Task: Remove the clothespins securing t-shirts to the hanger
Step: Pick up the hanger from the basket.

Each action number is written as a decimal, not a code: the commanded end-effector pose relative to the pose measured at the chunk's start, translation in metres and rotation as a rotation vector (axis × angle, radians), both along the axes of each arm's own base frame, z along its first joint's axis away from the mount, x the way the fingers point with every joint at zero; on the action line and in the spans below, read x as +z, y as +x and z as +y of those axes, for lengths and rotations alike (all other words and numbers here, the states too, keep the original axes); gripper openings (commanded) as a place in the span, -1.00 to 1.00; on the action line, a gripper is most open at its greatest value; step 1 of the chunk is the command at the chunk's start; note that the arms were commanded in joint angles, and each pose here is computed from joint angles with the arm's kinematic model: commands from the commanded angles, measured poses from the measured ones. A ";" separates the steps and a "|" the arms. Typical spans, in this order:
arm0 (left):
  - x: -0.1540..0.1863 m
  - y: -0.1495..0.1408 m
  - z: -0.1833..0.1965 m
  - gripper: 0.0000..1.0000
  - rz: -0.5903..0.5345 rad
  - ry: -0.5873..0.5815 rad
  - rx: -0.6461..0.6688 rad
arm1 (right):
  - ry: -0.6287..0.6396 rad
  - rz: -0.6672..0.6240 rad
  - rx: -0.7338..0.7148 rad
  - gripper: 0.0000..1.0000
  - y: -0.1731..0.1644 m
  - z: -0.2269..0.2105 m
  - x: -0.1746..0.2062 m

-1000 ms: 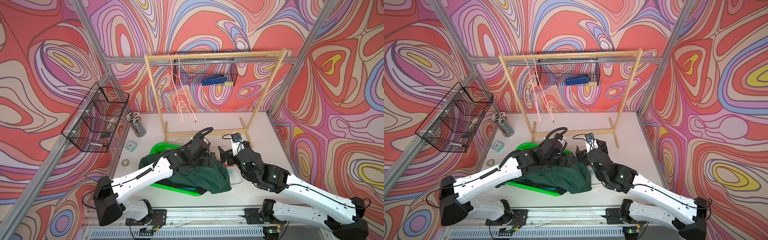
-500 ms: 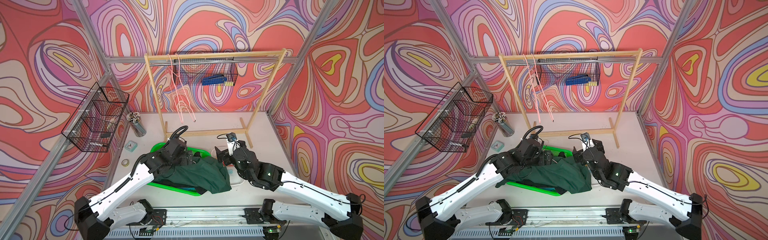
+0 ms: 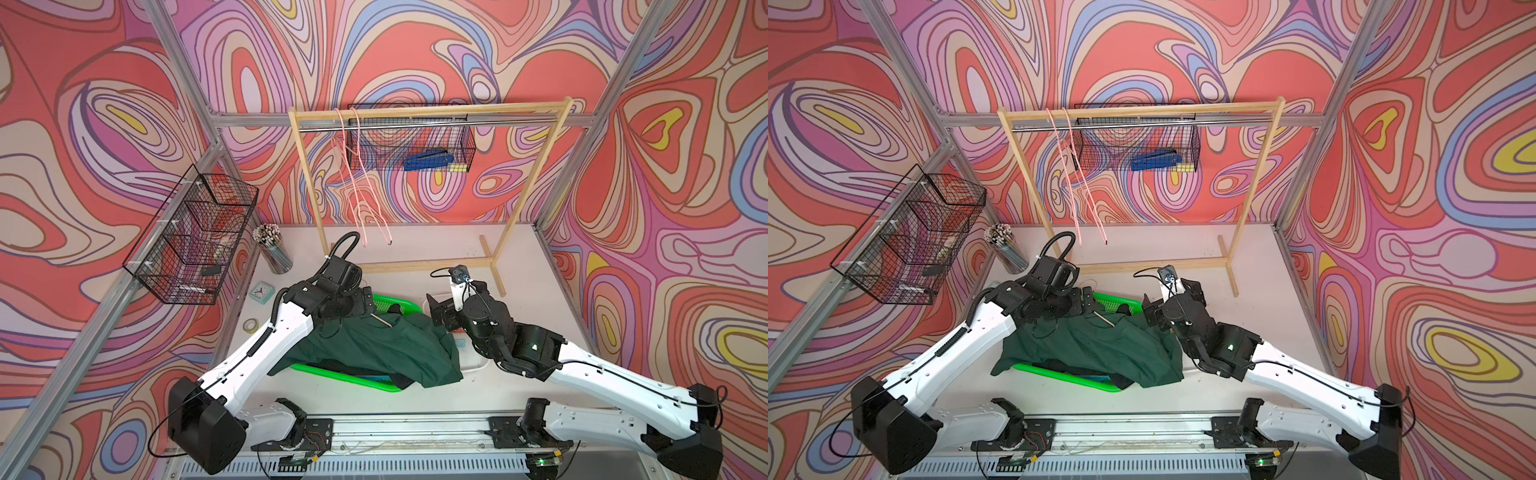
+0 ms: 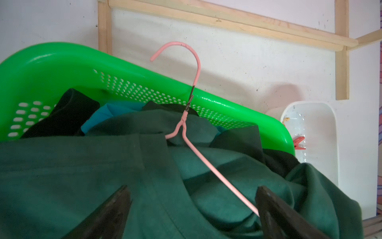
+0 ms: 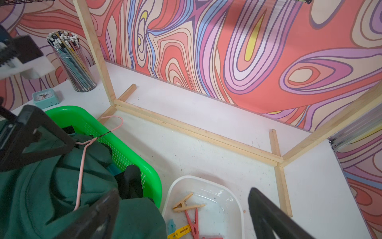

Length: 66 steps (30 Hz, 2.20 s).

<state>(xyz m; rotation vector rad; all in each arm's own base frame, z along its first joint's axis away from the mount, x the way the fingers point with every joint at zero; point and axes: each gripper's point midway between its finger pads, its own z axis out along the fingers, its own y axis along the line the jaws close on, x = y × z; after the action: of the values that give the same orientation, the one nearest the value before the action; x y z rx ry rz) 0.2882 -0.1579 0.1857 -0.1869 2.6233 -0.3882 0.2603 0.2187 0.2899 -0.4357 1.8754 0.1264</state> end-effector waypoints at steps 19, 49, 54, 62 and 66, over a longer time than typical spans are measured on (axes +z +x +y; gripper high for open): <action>-0.050 0.043 -0.012 0.45 0.176 0.180 -0.101 | 0.059 0.000 0.031 0.96 -0.004 0.003 0.012; -0.042 0.056 -0.004 -1.00 0.158 0.223 -0.108 | 0.024 0.015 0.133 0.96 -0.011 0.018 0.011; -0.020 0.052 -0.001 -1.00 0.099 0.200 -0.104 | 0.014 0.035 0.182 0.96 -0.016 0.024 0.008; 0.015 0.036 0.006 -1.00 0.020 0.178 -0.124 | -0.026 0.111 0.276 0.96 -0.027 0.036 -0.011; 0.038 0.024 0.012 -1.00 -0.049 0.146 -0.118 | -0.077 0.165 0.291 0.96 -0.030 0.038 -0.024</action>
<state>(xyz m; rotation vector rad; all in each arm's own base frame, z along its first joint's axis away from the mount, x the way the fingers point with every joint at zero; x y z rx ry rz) 0.3270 -0.1572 0.2115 0.0197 2.6274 -0.2468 0.2352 0.2537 0.2697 -0.7102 1.9395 0.2926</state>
